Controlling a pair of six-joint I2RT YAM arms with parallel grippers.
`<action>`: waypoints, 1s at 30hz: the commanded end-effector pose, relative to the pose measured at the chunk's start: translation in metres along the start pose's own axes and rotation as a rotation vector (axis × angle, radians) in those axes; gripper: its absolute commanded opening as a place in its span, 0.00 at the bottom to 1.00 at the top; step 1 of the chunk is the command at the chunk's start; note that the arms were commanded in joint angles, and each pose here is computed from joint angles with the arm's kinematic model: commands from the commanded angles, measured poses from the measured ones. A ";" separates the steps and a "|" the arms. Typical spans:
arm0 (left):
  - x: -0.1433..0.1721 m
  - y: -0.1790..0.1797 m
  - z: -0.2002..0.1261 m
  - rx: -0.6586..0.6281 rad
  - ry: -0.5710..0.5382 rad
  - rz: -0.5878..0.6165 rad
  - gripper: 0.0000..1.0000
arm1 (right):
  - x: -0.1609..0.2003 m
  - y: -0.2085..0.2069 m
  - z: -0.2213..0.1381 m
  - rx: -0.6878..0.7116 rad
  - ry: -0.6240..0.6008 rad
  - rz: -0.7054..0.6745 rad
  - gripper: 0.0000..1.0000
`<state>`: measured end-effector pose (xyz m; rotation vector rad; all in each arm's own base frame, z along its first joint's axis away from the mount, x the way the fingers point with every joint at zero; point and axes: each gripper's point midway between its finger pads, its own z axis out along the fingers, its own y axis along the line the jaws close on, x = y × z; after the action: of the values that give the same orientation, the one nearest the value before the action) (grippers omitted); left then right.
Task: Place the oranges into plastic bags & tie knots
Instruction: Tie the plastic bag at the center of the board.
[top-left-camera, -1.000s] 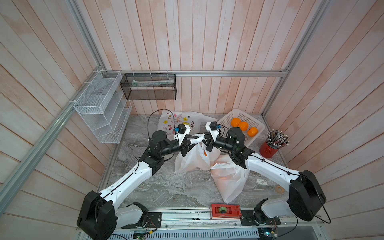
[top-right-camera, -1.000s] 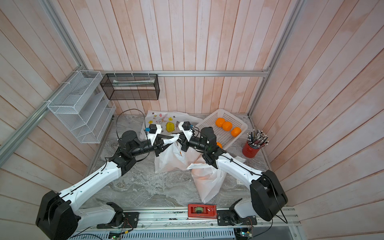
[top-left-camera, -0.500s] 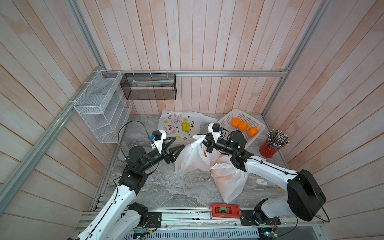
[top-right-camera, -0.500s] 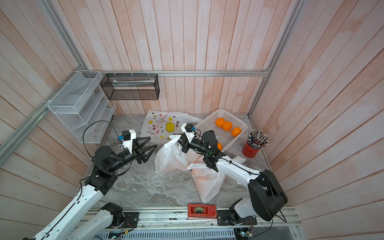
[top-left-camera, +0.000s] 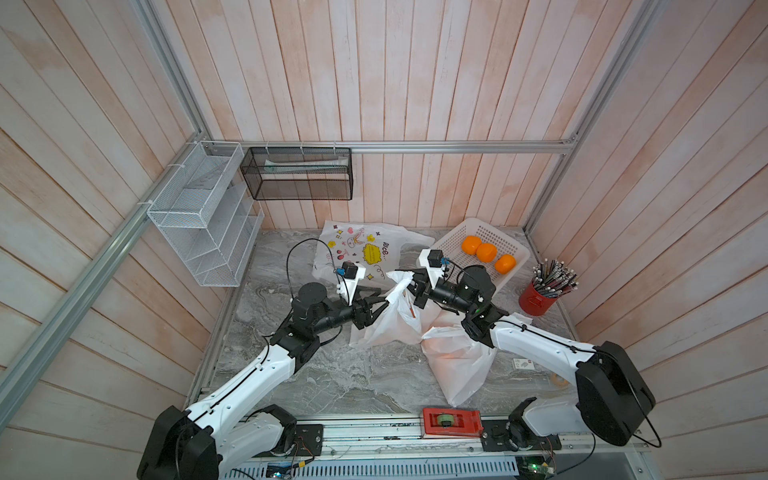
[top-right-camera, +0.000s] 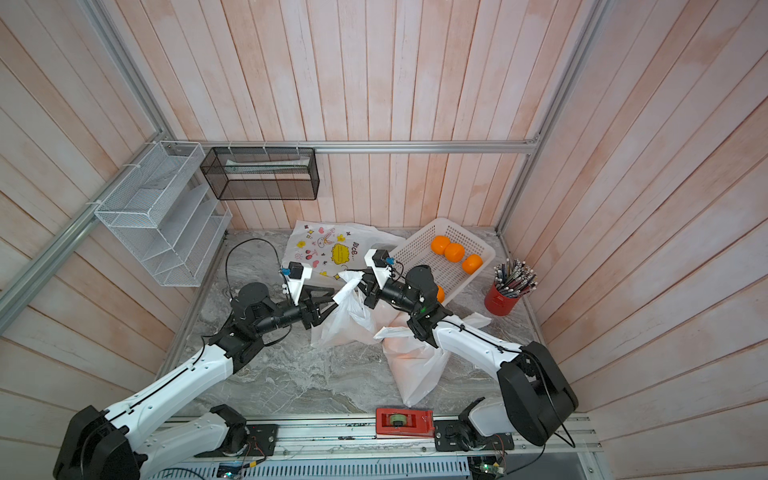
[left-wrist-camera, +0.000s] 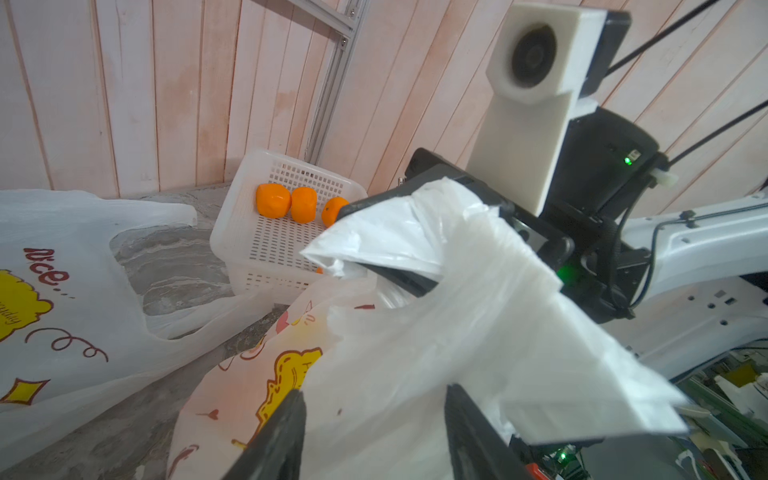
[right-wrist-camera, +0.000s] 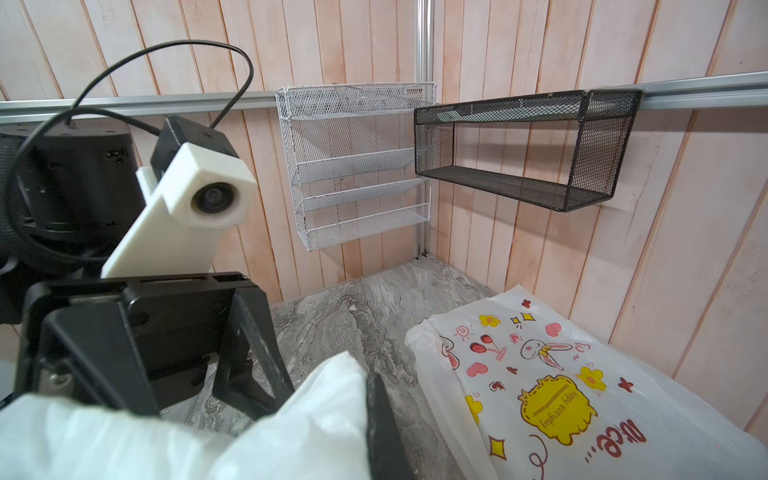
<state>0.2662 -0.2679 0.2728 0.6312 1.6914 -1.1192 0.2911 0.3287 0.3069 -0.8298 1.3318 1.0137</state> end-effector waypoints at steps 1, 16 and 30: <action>0.006 0.000 0.014 -0.009 -0.013 -0.001 0.54 | -0.016 0.008 -0.004 -0.020 -0.061 -0.008 0.02; 0.033 -0.002 0.048 0.033 -0.029 -0.083 0.47 | -0.021 0.025 -0.014 -0.080 -0.156 -0.035 0.02; 0.011 0.025 -0.026 -0.067 -0.142 -0.132 0.69 | -0.030 0.033 -0.030 -0.064 -0.238 -0.169 0.02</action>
<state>0.2751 -0.2501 0.2508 0.4346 1.6645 -1.1559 0.2611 0.3143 0.3177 -0.8192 1.1169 1.0318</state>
